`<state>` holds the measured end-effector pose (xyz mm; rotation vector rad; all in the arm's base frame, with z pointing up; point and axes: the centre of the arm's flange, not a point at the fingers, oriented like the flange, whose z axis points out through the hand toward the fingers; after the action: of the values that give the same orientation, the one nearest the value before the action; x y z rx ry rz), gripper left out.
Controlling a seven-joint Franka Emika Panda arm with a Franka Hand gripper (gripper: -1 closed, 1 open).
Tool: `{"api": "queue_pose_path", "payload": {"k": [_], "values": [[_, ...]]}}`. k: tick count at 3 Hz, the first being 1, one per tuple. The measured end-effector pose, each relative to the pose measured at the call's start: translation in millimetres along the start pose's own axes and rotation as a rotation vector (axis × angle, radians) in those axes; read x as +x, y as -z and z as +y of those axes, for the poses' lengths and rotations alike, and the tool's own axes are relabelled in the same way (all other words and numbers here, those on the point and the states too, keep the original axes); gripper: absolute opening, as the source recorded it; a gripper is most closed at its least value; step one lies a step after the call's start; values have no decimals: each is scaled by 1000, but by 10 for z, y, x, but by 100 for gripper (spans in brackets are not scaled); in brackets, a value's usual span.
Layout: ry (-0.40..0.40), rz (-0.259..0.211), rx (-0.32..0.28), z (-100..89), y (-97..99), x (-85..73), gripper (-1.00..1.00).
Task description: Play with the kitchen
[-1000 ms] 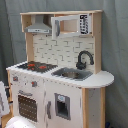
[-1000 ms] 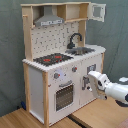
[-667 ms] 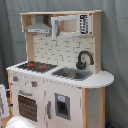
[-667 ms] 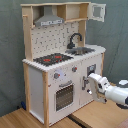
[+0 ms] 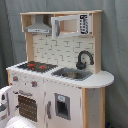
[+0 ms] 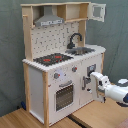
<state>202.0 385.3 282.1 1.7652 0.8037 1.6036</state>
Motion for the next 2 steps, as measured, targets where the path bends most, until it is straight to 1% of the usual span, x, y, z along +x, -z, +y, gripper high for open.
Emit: {"api": "queue_pose_path", "payload": {"k": [1, 2], "values": [[-28, -16, -1, 70, -224, -146, 100], [-30, -8, 21, 84, -420, -165, 100]]}}
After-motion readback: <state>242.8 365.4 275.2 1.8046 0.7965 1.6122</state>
